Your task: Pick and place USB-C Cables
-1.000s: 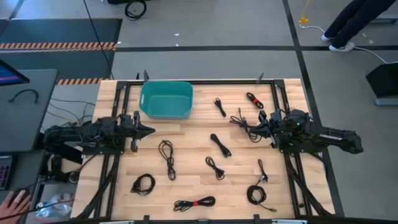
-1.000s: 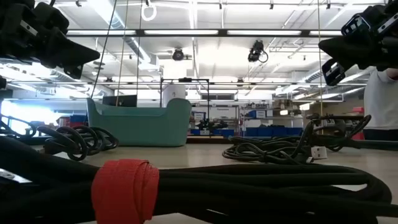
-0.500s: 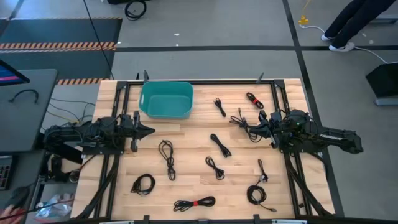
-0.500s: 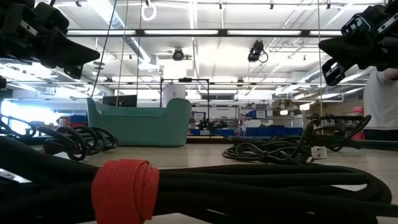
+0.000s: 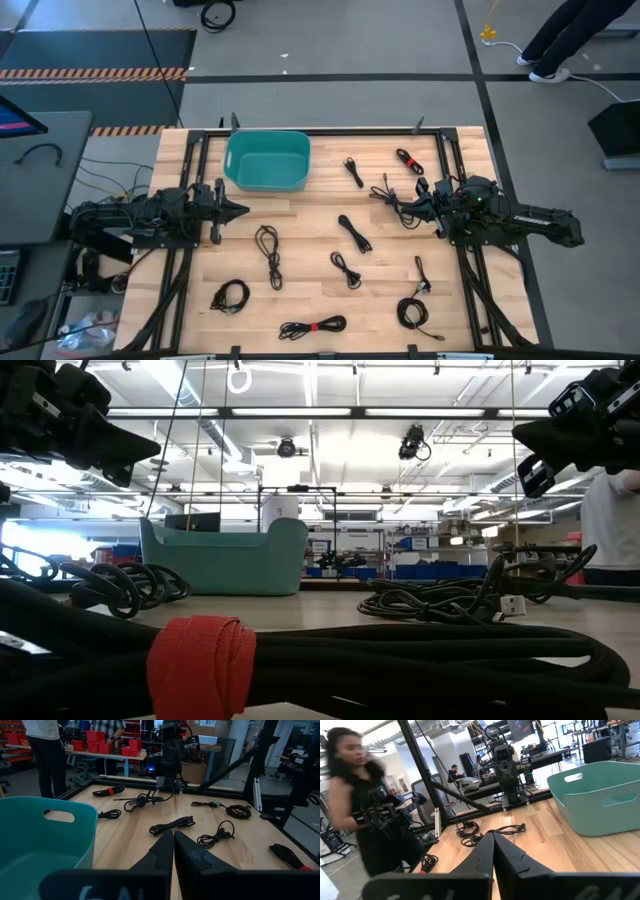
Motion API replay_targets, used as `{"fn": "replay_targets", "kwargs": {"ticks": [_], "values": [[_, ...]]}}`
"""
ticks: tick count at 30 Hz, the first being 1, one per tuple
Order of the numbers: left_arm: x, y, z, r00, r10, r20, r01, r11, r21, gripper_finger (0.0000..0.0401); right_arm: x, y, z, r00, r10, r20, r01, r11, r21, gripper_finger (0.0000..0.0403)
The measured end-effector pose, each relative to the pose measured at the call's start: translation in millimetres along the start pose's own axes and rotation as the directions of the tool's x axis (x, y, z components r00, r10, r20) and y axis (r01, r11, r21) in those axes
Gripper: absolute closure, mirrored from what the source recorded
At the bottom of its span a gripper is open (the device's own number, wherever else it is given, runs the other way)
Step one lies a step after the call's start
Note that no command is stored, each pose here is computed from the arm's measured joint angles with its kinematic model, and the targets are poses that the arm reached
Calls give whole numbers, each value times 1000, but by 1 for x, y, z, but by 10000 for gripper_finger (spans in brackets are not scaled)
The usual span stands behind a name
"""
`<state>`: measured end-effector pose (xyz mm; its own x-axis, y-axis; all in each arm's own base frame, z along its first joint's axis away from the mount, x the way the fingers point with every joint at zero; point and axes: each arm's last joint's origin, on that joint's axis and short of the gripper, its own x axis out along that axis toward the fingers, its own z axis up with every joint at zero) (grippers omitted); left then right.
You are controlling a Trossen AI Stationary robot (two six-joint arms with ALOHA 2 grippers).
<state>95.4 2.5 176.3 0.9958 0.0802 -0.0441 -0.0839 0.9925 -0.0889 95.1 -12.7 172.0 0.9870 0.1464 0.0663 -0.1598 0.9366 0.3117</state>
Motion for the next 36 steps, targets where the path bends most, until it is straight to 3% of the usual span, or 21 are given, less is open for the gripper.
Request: {"fn": "replay_targets", "kwargs": {"ticks": [23,28,32,36], "values": [[0,0,1,1000,0,7,0,1000,11,381,0,0,0,1000,0,0,0,1000,0,389],[0,0,2,1000,1,18,3,972,-236,381,0,0,0,1000,0,0,0,1000,0,389],[0,1,2,999,32,21,-19,896,-444,381,0,0,0,1000,0,0,0,1000,0,389],[0,1,2,999,33,26,-12,825,-564,381,0,0,0,1000,0,0,0,1000,0,389]]}}
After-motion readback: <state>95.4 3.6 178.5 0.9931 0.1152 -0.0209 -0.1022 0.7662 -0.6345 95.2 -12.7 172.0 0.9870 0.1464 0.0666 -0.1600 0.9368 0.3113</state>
